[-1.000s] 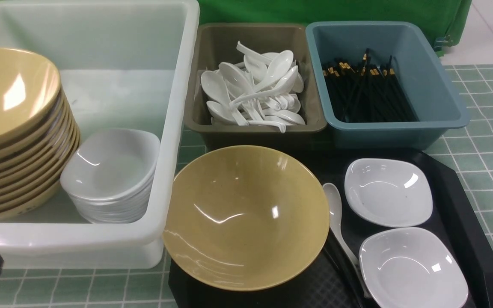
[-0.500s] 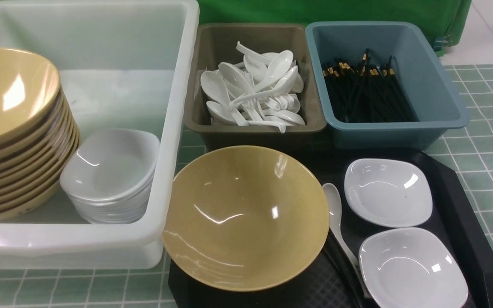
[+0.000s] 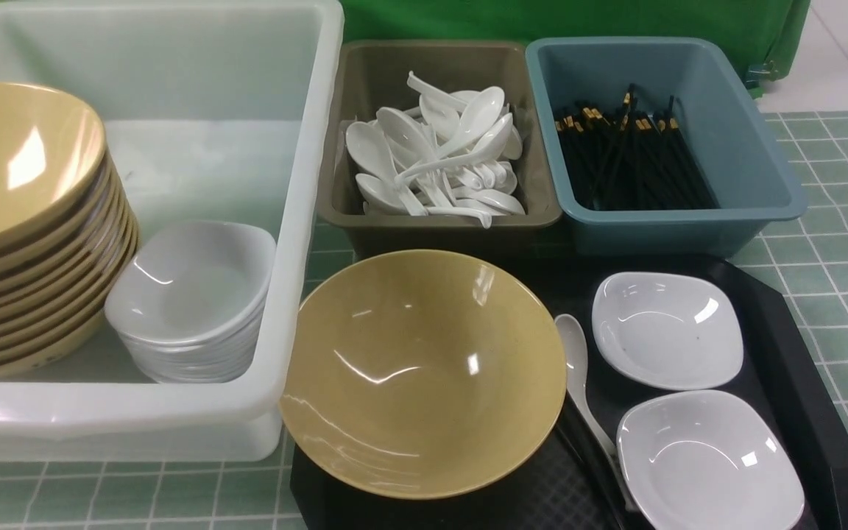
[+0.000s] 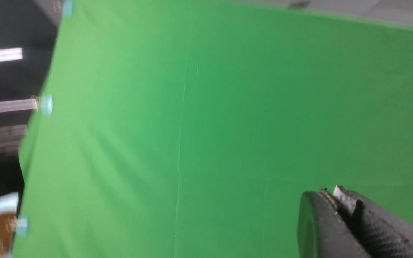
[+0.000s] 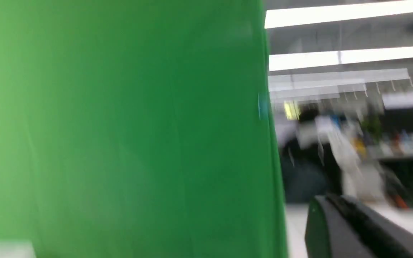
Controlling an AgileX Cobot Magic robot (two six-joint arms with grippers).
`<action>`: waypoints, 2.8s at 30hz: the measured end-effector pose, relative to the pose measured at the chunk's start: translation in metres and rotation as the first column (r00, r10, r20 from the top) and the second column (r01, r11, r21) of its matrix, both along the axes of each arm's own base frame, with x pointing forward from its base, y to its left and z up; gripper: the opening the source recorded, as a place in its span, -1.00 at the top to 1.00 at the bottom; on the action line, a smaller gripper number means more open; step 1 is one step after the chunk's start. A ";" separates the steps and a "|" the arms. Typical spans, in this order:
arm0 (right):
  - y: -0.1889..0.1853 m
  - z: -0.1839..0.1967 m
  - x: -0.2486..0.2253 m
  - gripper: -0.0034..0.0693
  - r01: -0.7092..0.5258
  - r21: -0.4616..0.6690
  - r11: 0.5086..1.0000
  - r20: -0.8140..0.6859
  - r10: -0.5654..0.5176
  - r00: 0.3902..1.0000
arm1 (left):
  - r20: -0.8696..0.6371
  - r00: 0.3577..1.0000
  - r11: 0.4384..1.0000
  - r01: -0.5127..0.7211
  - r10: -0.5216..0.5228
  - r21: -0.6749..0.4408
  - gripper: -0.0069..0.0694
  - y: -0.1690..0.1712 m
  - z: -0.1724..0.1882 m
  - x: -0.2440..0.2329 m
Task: On blue table put chopsticks spoon bowls plates into blue grey white boxes.
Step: 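Grasp the large bowl on the tray by its rim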
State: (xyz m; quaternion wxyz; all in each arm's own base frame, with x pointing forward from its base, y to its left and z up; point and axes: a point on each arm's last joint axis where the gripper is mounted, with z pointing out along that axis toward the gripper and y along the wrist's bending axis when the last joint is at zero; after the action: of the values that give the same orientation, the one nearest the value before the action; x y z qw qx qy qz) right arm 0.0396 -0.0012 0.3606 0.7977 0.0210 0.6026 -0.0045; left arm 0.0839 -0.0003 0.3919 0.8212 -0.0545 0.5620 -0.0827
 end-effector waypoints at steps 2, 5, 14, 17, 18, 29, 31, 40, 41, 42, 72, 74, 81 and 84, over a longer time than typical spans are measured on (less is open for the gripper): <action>0.000 -0.012 0.014 0.79 0.003 -0.065 0.998 -0.165 -0.014 0.986 | -0.096 0.995 0.998 0.028 -0.034 -0.060 0.81 -0.001 -0.002 0.018; 0.001 -0.037 0.031 0.79 -0.042 -0.090 0.995 -0.430 -0.001 0.903 | -0.282 0.953 0.988 0.075 -0.110 -0.132 0.81 -0.009 -0.006 0.046; 0.023 -0.114 0.046 0.79 -0.371 -0.057 0.927 -0.812 0.173 0.558 | -0.798 0.555 0.866 0.493 -0.235 0.088 0.81 -0.104 -0.006 0.098; 0.029 -0.114 0.047 0.79 -0.427 -0.057 0.902 -0.794 0.218 0.567 | -0.873 0.445 0.783 0.608 -0.200 0.130 0.81 -0.147 -0.013 0.116; 0.031 -0.113 0.047 0.79 -0.439 -0.058 0.897 -0.786 0.230 0.573 | -0.896 0.405 0.758 0.638 -0.183 0.133 0.81 -0.157 -0.016 0.122; 0.034 -0.112 0.047 0.79 -0.463 -0.053 0.885 -0.775 0.256 0.578 | -0.987 0.158 0.662 0.737 0.022 0.133 0.81 -0.252 -0.122 0.199; 0.034 -0.112 0.047 0.79 -0.464 -0.053 0.884 -0.774 0.257 0.579 | -0.992 0.113 0.660 0.742 0.051 0.118 0.81 -0.259 -0.143 0.204; 0.034 -0.112 0.047 0.78 -0.464 -0.053 0.884 -0.773 0.258 0.579 | -0.987 -0.043 0.618 0.776 -0.152 -0.129 0.81 -0.308 -0.183 0.197; 0.034 -0.112 0.047 0.78 -0.464 -0.053 0.884 -0.773 0.258 0.579 | -0.987 -0.038 0.617 0.776 -0.157 -0.128 0.81 -0.309 -0.183 0.197; 0.034 -0.112 0.047 0.78 -0.464 -0.053 0.884 -0.773 0.258 0.579 | -0.979 -0.046 0.610 0.776 -0.201 -0.161 0.81 -0.314 -0.180 0.196; 0.034 -0.110 0.049 0.77 -0.457 -0.060 0.887 -0.758 0.257 0.599 | -0.964 0.042 0.622 0.756 0.262 0.202 -0.34 -0.252 -0.194 0.269; 0.034 -0.110 0.049 0.77 -0.457 -0.060 0.887 -0.758 0.257 0.599 | -0.963 0.040 0.619 0.759 0.267 0.203 -0.17 -0.252 -0.193 0.269; 0.034 -0.110 0.049 0.75 -0.457 -0.060 0.888 -0.758 0.257 0.600 | -0.972 0.069 0.603 0.774 0.223 0.194 0.39 -0.248 -0.159 0.259; 0.034 -0.110 0.049 0.75 -0.457 -0.060 0.888 -0.758 0.257 0.600 | -0.975 0.122 0.581 0.786 0.187 0.210 0.64 -0.245 -0.133 0.252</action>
State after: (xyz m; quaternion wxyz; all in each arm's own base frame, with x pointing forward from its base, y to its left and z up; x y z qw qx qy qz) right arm 0.0885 0.0323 0.2505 0.4693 -0.2043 0.8560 0.0731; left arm 0.3362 -0.2452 0.2591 0.1774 0.3684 0.9125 0.0088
